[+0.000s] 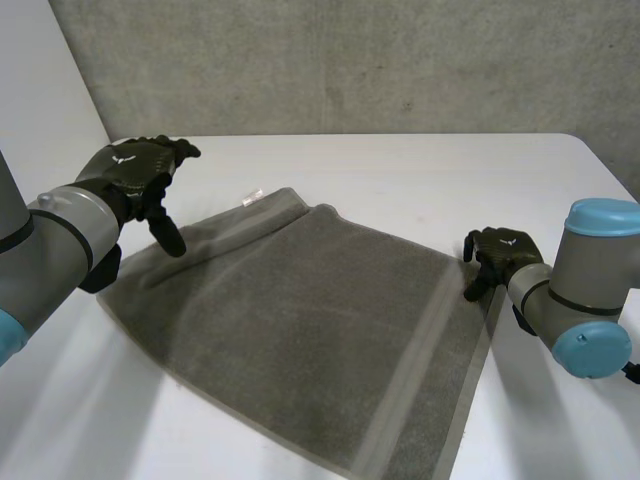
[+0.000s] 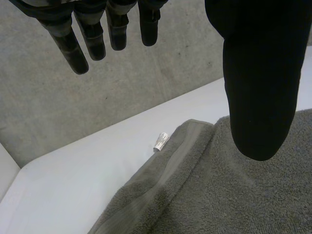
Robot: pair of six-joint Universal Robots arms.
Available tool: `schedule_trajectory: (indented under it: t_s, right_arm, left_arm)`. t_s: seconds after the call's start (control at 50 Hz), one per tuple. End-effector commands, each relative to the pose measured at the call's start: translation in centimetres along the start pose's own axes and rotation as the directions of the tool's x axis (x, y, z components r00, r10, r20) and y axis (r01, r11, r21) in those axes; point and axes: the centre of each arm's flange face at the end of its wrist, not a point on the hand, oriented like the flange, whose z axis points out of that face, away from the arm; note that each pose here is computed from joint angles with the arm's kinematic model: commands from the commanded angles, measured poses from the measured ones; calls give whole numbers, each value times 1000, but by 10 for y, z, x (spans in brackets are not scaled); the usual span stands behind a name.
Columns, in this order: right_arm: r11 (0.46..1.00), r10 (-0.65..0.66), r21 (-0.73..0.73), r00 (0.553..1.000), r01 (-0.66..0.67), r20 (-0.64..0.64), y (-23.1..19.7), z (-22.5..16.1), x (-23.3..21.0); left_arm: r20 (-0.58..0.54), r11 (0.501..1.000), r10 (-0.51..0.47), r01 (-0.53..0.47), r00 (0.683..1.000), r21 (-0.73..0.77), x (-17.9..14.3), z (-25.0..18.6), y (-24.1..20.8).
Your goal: Fold the towel.
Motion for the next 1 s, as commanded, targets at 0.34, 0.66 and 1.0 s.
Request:
schedule_trajectory:
  t_s: [0.34,0.66,1.0]
  right_arm:
    - [993,-2,119,1000,2,-4,-49,-20,13]
    - [953,-208,266,951,145,230,-119,-104,-15]
    - [772,-484,558,851,305,204,-165,-206,-47]
  left_arm:
    - [-6,1000,6,-6,1000,18,2,1,-4]
    - [-71,993,21,-13,997,116,18,84,-9]
    - [-474,993,116,-94,873,70,86,144,53]
